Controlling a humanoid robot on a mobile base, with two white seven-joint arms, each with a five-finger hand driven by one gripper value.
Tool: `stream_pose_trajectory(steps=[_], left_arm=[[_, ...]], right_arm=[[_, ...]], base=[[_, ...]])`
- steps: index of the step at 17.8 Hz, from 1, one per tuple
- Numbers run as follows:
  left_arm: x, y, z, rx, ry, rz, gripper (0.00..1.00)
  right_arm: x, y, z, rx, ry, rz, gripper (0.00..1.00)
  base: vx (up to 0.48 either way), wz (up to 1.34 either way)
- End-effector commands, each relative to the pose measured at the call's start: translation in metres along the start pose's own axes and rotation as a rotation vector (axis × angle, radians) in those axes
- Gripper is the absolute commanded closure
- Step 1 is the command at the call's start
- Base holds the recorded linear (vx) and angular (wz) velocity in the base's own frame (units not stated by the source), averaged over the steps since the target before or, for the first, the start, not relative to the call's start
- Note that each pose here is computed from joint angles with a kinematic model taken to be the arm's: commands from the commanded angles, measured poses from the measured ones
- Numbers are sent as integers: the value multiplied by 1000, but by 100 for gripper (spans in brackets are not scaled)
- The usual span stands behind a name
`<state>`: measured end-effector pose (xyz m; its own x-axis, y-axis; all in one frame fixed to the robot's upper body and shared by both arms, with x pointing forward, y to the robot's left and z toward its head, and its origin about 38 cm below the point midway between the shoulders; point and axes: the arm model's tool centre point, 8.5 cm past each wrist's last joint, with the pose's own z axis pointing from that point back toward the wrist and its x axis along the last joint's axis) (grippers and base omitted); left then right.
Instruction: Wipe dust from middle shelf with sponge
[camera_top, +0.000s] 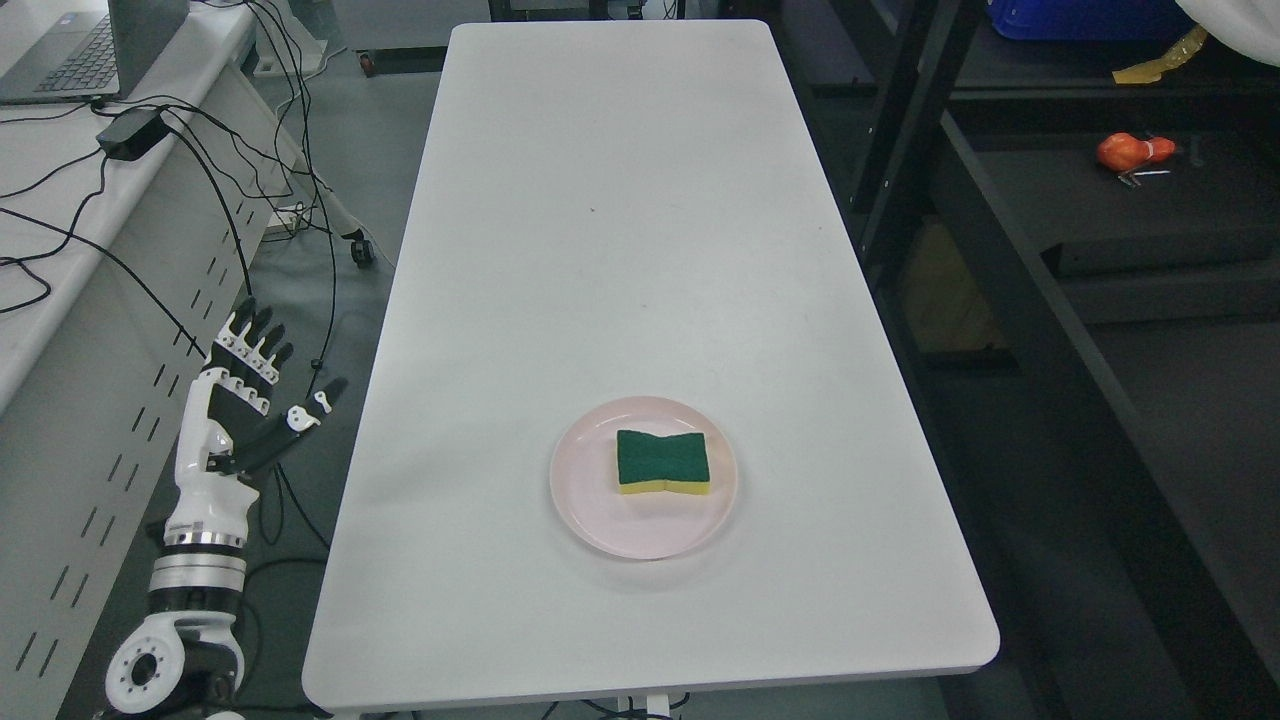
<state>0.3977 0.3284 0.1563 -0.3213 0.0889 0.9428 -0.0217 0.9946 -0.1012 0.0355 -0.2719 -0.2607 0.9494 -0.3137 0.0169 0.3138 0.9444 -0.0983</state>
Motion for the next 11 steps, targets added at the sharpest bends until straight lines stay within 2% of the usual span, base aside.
stream_pose_trajectory(steps=[1, 3, 5, 7, 9, 11], left_arm=[[25, 9, -37, -127, -1, -340, 2], [40, 2, -65, -259, -44, -655, 3], [58, -28, -90, -434, -155, -966, 3], [76, -73, -112, -597, -261, -1232, 3], [81, -125, -125, -826, -324, -1498, 3], [76, -183, -119, -1066, -442, -1673, 4]], right_arm=[[10, -10, 0, -14, -22, -2, 0], [10, -10, 0, -14, -22, -2, 0], [10, -10, 0, -14, -22, -2, 0], [10, -10, 0, -14, -22, -2, 0], [10, -10, 0, -14, -22, -2, 0], [10, -10, 0, -14, -22, -1, 0]], base=[[0, 0], [0, 0], [0, 0], [0, 0], [0, 0], [0, 0]])
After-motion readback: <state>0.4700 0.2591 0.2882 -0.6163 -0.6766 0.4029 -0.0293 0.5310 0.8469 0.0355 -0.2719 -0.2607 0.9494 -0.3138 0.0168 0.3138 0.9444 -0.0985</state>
